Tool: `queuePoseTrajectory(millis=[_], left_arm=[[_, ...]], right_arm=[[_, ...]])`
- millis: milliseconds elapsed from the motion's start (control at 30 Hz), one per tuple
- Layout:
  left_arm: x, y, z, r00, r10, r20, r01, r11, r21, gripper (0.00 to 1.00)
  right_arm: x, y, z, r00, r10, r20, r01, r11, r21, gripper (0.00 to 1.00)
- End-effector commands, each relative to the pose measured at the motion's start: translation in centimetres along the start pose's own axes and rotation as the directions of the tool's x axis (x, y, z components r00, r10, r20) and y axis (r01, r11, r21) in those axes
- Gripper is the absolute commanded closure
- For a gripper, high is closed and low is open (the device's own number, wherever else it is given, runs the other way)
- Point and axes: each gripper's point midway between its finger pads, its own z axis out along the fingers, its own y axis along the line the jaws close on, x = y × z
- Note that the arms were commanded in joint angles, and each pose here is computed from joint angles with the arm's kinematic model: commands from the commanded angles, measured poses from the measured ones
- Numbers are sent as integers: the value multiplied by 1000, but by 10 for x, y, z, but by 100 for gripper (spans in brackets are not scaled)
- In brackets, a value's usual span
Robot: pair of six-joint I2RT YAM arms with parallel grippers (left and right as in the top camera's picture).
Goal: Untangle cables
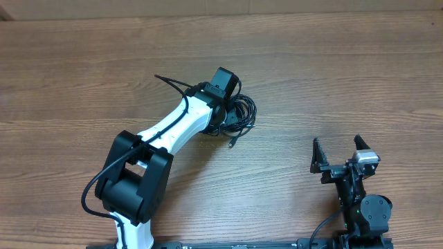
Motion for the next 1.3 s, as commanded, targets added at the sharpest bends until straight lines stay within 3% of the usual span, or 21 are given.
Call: queuePoseTrajectory(millis=[0,400,833,1167,1267], left_arm=[[2,2,5,1000,-2,5,2,1000,-24,79],[16,-3,6,1000,-17,-20,16,999,-30,77],[1,10,4,996,-54,72,61,993,-103,74],[-5,15,3,993,-49,105,63,990,-127,86],[-5,15,3,993,-49,105,62,990,-127,94]], right_arm=[[1,-2,0,1000,2,5,-2,1000,7,0],[1,-2,0,1000,2,5,-2,1000,7,0],[1,-2,0,1000,2,5,-2,1000,7,0],[1,-2,0,1000,2,5,-2,1000,7,0],[1,-2,0,1000,2,5,-2,1000,7,0]])
